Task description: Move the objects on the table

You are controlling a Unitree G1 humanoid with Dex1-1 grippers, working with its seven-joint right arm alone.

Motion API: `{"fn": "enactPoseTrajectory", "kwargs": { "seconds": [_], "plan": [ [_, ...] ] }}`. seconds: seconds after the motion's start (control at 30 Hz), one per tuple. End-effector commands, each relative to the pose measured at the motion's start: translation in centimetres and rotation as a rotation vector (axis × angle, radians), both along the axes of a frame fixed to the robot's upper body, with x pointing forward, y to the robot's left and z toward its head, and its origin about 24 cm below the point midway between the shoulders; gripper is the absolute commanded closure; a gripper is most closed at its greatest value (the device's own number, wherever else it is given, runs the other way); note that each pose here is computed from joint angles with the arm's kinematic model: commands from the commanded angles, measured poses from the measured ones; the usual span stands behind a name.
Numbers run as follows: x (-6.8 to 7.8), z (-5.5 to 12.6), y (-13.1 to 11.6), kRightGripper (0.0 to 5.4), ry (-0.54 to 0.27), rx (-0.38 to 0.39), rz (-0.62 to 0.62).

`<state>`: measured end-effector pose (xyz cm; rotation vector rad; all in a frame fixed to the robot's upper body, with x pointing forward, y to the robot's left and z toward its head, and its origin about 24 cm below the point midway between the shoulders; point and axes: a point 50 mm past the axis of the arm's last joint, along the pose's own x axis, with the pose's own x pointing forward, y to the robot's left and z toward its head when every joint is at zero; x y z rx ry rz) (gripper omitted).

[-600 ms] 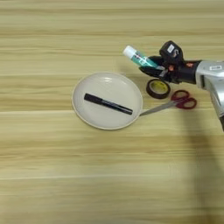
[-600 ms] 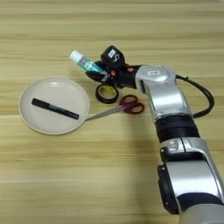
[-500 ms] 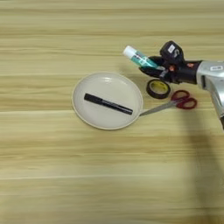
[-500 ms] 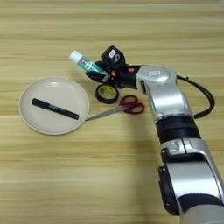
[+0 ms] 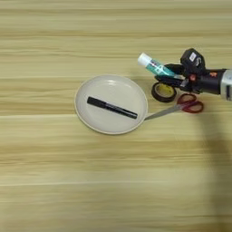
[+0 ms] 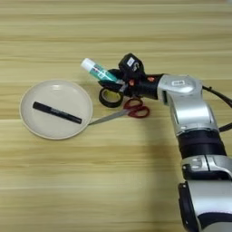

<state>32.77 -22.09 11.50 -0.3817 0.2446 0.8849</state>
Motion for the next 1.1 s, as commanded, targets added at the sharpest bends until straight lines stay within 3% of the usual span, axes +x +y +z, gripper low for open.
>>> {"fn": "enactPoseTrajectory", "kwargs": {
  "seconds": [0.03, 1.1],
  "plan": [
    [0.4, 4.3, -1.0, 3.74, -0.179, -0.018, 0.006],
    [0.1, 2.4, -3.8, 3.74, -0.128, -0.095, -0.034]
  ]
}}
